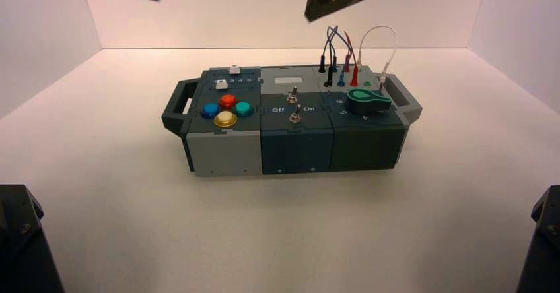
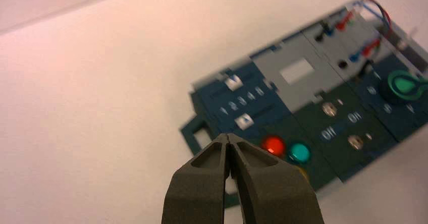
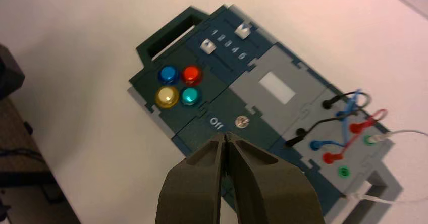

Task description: Push the blue button with the left gripper.

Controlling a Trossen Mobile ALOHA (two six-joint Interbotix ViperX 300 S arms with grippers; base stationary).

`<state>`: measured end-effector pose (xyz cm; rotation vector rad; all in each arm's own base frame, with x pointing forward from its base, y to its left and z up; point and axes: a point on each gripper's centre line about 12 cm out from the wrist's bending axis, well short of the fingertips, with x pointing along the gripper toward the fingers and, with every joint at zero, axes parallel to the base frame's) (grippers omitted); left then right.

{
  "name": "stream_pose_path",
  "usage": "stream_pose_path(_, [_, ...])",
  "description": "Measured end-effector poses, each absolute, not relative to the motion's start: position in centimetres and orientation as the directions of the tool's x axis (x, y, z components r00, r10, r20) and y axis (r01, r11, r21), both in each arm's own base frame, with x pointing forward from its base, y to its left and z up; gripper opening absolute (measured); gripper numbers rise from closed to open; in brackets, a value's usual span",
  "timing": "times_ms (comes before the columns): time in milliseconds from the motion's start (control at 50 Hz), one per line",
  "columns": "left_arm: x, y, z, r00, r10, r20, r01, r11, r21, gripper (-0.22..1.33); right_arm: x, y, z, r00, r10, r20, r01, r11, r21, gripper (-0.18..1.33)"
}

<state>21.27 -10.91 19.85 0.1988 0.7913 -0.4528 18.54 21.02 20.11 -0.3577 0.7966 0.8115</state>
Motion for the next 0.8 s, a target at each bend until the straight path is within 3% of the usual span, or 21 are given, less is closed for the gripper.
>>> stream_pose_path(800, [21.0,-14.6,14.5,0.364,-0.305,-0.88,0.491,0.866,-0.097,-0.15,18.2,21.1,19.8,0.4,0.49,-0.774,-0.766,0.643,0.011,-0.14])
